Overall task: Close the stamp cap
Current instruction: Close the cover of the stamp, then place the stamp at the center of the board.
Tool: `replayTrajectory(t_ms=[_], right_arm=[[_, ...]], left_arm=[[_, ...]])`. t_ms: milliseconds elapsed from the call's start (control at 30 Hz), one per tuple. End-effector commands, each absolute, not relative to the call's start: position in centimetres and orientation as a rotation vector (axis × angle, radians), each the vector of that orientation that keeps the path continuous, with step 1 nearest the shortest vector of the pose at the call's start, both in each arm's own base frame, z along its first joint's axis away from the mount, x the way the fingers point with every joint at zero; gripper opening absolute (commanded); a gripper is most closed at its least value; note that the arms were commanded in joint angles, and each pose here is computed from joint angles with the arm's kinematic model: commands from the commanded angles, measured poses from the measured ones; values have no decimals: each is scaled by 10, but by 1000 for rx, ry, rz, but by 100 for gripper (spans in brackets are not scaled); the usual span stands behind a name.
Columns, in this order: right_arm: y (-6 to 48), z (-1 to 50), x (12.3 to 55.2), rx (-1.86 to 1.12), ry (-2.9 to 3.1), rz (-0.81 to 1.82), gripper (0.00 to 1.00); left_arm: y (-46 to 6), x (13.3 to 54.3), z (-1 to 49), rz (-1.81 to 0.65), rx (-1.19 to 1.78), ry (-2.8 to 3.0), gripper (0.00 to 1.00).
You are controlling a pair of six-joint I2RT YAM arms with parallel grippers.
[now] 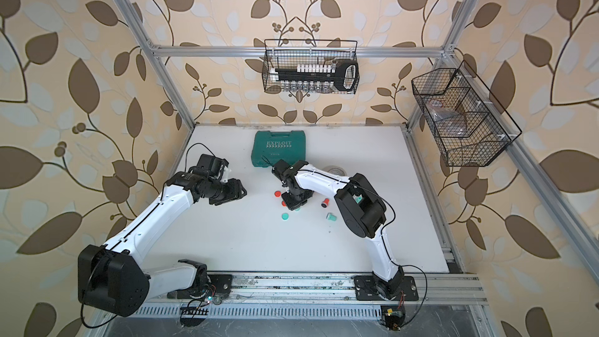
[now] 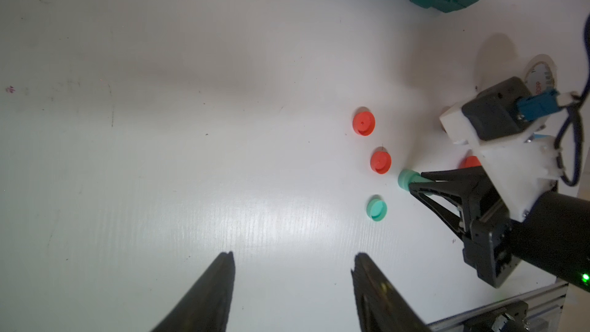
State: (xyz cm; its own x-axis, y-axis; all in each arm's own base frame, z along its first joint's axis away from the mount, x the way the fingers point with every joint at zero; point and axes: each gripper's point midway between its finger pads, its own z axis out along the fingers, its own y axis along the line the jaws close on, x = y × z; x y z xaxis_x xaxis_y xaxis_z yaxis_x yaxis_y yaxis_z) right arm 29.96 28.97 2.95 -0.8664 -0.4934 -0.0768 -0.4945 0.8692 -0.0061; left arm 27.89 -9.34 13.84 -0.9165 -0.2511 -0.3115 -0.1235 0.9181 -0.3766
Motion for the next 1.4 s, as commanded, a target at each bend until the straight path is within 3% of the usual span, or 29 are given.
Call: replayTrajectory(t_ms=[0, 600, 1067, 1367], right_arm=[[260, -23, 267, -877, 3128, -157, 0], [234, -68, 227, -916, 3268, -194, 0], [237, 80, 267, -735, 3007, 47, 0], [158, 104, 268, -453, 3019, 66, 0]], left_arm=[[-94, 286, 153, -514, -235, 2680, 61], [-93, 284, 151, -509, -238, 2684, 61], [-94, 284, 153, -521, -236, 2678, 61], [-95, 284, 152, -524, -237, 2683, 61]])
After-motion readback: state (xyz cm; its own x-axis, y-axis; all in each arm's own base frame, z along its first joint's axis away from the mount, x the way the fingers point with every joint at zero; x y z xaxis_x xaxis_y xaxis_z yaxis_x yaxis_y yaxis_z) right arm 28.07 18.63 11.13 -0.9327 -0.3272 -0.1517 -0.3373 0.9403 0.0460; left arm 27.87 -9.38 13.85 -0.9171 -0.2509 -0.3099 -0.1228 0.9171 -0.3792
